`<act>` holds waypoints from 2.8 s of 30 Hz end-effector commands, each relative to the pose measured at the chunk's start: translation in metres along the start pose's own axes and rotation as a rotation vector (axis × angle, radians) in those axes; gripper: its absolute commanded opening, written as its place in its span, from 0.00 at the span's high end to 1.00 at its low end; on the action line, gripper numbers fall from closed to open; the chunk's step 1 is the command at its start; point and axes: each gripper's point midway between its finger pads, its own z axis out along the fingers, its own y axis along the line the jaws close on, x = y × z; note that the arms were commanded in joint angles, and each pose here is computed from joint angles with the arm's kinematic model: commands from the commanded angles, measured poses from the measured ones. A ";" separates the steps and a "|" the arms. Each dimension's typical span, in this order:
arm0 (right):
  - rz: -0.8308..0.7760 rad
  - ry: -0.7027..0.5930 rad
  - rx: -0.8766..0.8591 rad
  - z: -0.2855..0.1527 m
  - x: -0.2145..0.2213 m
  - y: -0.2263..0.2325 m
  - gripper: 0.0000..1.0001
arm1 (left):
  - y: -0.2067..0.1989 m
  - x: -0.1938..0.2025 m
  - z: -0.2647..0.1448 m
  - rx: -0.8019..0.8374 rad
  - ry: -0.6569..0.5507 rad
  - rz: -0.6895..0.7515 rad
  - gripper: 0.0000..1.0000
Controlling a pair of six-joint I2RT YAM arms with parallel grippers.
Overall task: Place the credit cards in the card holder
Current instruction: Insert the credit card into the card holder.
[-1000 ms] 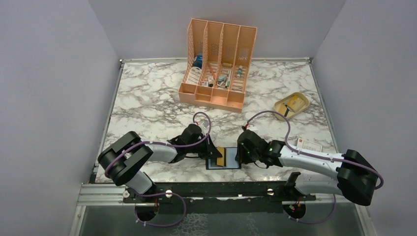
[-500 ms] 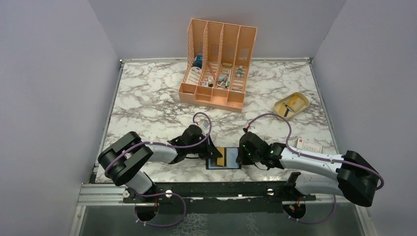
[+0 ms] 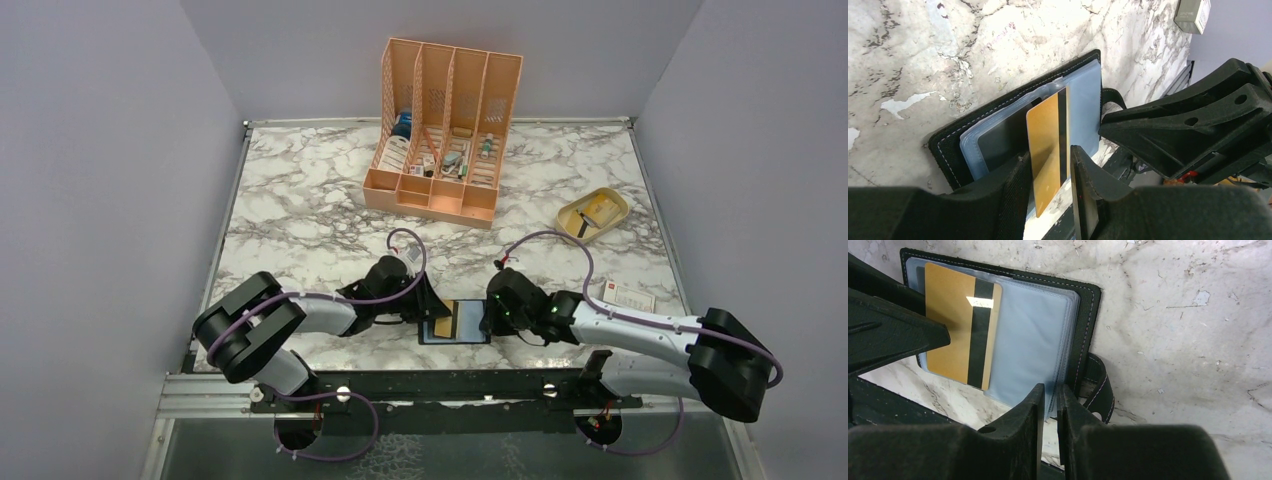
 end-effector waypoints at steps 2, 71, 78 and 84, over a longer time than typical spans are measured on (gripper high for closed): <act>0.018 -0.001 -0.019 -0.002 0.002 0.001 0.85 | 0.013 0.002 -0.004 -0.036 -0.023 0.009 0.64; 0.049 -0.047 -0.009 -0.009 -0.007 0.001 0.63 | 0.017 0.004 0.002 -0.117 -0.105 0.063 0.73; 0.032 -0.059 0.015 -0.006 -0.014 0.001 0.61 | 0.017 0.001 -0.002 -0.134 -0.120 0.075 0.66; 0.026 -0.056 0.012 0.000 -0.011 0.001 0.70 | 0.022 0.001 -0.005 -0.157 -0.124 0.078 0.66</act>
